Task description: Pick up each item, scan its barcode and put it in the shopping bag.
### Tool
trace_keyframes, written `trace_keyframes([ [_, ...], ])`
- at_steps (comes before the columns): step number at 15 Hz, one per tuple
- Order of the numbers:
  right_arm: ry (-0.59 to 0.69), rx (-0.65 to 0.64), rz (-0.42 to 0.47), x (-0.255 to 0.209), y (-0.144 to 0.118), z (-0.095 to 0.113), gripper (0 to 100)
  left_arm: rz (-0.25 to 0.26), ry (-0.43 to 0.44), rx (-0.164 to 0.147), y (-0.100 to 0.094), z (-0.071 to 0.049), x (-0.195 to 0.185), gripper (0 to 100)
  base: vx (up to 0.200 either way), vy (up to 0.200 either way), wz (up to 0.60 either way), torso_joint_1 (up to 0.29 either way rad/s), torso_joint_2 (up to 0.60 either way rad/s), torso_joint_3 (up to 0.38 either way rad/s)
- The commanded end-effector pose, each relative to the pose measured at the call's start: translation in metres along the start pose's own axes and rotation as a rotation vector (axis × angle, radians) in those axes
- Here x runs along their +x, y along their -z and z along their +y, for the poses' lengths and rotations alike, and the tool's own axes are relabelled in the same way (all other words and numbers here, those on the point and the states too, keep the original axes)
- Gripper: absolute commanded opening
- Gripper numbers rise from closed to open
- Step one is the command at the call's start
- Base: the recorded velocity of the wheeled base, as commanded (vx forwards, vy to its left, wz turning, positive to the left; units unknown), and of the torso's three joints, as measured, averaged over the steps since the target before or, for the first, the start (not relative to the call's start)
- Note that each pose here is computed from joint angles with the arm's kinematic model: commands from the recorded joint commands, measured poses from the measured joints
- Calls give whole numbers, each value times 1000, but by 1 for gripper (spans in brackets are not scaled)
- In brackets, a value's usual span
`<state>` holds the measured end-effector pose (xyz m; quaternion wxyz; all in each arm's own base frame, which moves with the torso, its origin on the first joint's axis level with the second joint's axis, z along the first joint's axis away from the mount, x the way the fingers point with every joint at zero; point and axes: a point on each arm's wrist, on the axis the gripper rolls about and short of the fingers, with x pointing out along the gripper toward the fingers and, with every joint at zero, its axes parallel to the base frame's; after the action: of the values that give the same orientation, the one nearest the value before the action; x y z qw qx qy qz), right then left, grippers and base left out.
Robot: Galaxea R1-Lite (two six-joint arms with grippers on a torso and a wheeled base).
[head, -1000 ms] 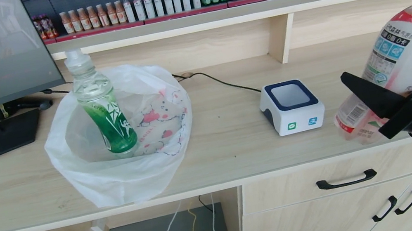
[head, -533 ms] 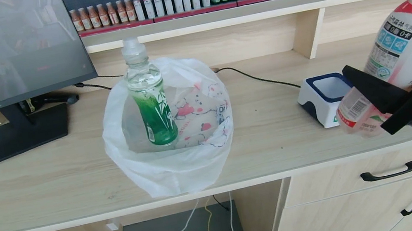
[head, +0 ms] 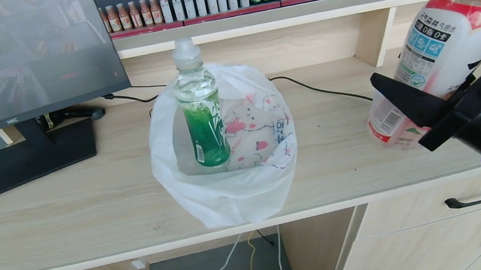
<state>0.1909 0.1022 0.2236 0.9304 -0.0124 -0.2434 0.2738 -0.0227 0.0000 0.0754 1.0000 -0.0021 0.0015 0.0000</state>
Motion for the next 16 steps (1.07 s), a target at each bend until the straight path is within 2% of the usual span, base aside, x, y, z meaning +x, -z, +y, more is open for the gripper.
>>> trace_keyframes([
  [1,-21,-2,1,12,7,2,0,0,0,-2,0,0,0,100,0,0,0,0,0,0],
  [3,-23,3,-7,30,14,2,0,0,-2,-2,0,0,0,100,0,0,0,0,0,0],
  [5,-25,-5,39,44,35,3,0,0,-2,-2,0,0,0,100,0,0,0,0,0,0],
  [9,-84,24,51,70,59,23,0,0,-2,-2,0,0,0,100,0,0,0,0,0,0],
  [12,-76,54,17,86,60,30,0,0,0,-3,0,0,0,100,0,0,0,0,0,0],
  [14,-70,52,-30,97,55,29,0,0,-2,-3,0,0,0,100,0,0,0,0,0,0],
  [15,-68,61,-84,114,52,30,0,0,0,-2,0,0,0,100,0,0,0,0,0,0],
  [16,-75,65,-76,116,57,34,0,0,0,0,0,0,0,100,0,0,0,0,0,0],
])
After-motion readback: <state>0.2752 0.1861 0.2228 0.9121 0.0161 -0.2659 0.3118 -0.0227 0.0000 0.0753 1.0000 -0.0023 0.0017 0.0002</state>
